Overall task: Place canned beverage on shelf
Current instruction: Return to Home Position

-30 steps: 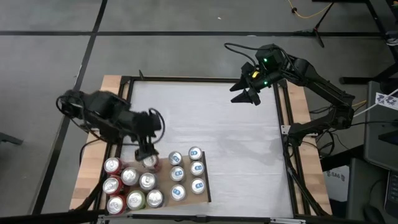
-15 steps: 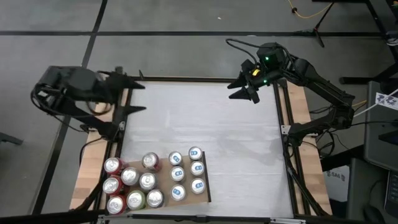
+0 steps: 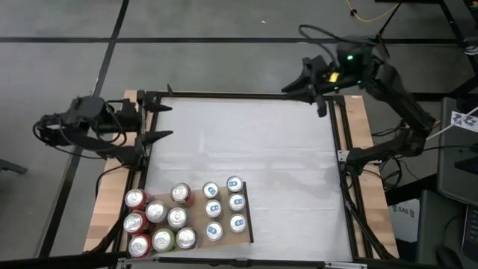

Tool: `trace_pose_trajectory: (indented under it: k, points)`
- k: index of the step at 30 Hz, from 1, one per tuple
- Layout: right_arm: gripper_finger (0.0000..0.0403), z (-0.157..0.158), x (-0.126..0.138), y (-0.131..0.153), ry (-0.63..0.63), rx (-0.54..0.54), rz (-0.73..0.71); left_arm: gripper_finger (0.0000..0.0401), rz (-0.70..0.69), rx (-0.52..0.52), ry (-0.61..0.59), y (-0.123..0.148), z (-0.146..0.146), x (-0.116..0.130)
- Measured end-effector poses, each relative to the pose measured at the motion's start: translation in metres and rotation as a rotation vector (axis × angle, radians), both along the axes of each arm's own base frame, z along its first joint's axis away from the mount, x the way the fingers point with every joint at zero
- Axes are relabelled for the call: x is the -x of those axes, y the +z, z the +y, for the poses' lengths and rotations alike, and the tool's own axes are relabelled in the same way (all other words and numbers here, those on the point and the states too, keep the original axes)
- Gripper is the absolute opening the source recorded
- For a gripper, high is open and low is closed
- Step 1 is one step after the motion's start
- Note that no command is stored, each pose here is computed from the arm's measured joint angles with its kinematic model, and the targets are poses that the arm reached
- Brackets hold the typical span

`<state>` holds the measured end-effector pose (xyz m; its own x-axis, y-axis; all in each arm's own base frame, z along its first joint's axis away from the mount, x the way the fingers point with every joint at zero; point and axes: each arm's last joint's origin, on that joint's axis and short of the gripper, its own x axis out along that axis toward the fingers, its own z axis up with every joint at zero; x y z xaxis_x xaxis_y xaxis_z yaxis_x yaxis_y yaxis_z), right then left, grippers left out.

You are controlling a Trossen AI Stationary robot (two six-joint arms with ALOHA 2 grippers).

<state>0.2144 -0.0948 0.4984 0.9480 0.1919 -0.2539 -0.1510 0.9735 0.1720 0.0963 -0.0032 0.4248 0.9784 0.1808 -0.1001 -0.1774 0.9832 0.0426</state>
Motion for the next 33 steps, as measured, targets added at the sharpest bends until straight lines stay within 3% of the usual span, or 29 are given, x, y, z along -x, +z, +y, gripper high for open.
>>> trace_pose_trajectory:
  k: [7,15,24,33]
  points:
    - [0.006,-0.004,0.029,0.014,-0.076,0.051,-0.043,0.0347,-0.123,0.021,-0.012,-0.047,0.003,0.017]
    - [0.0056,-0.017,0.045,0.011,-0.121,0.043,-0.02,0.0347,-0.229,0.033,-0.022,-0.091,0.004,0.026]
    - [0.0056,-0.03,0.038,-0.022,-0.01,0.006,0.029,0.0347,-0.214,0.049,-0.019,-0.138,0.003,0.019]
    - [0.0056,-0.032,0.035,-0.059,0.008,-0.039,0.097,0.0347,-0.265,0.062,-0.011,-0.177,0.004,0.019]
